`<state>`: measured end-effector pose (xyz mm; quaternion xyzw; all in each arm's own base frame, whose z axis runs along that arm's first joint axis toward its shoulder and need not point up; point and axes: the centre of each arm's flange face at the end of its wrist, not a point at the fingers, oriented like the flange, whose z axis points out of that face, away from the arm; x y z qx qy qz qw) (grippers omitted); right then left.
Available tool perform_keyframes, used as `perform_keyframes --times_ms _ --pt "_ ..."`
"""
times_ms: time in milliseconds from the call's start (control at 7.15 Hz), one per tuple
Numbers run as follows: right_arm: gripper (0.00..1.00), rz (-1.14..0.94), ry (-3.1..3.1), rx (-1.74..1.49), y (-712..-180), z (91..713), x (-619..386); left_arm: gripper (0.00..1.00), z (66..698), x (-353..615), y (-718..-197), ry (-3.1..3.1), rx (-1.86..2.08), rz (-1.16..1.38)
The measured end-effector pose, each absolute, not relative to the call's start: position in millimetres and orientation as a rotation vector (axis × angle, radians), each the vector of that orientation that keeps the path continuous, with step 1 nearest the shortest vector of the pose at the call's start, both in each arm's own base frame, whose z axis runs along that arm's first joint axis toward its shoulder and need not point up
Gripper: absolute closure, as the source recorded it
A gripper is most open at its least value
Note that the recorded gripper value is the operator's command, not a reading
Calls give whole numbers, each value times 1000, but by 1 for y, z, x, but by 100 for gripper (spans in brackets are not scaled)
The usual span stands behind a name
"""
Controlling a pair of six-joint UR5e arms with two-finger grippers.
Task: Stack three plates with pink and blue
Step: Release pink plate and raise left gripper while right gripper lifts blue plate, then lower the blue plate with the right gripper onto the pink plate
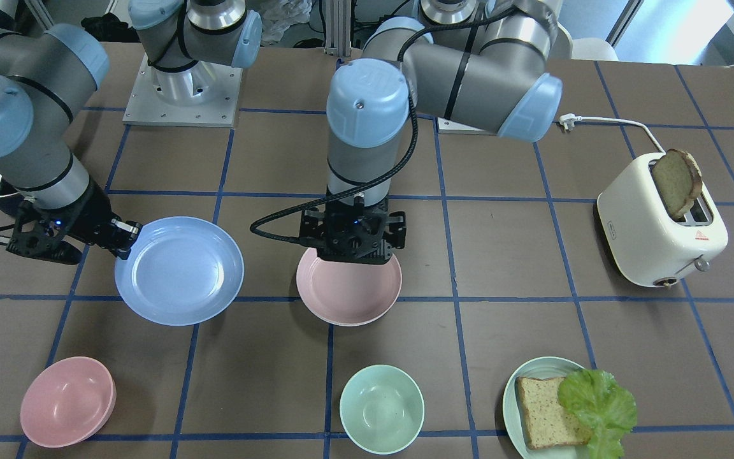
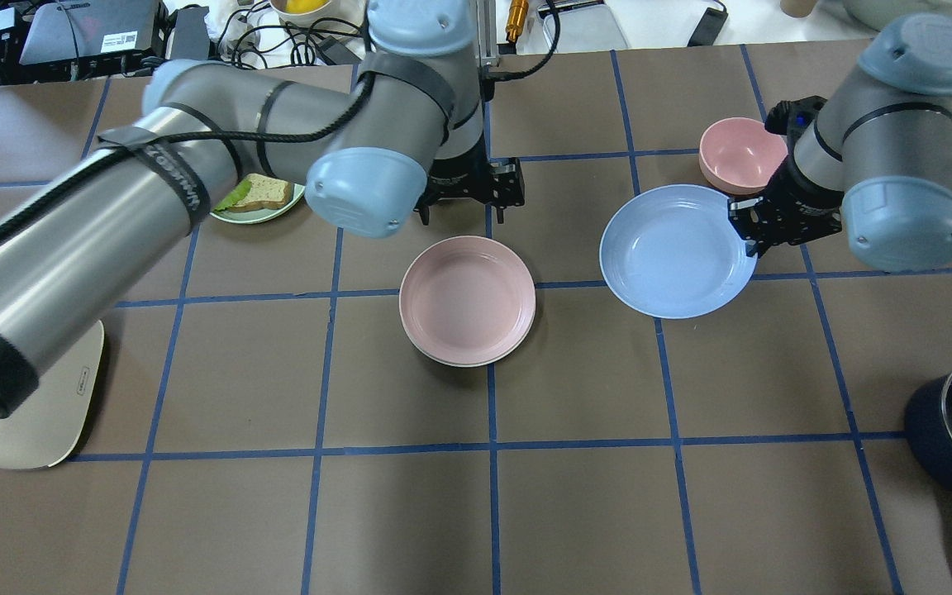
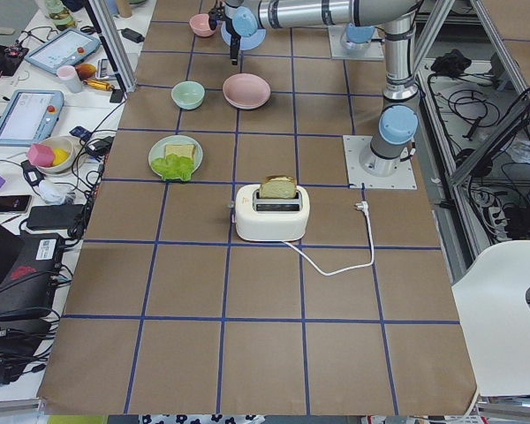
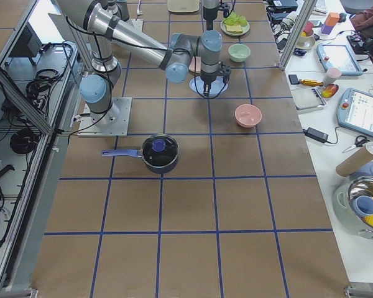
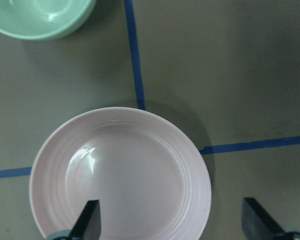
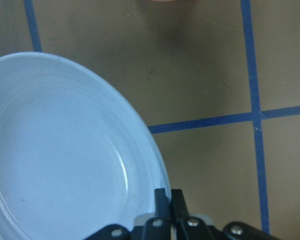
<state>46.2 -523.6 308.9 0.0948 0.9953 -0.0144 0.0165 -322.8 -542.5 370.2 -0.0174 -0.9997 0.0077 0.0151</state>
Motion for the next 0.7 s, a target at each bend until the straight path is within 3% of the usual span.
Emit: perform_keyframes --times_ms 280,699 --pt "100 -64 3068 372 -515 312 114 0 426 -273 -509 -3128 -42 -136" --pt "100 -125 3018 490 -493 316 215 0 498 -222 -476 -3118 -26 -80"
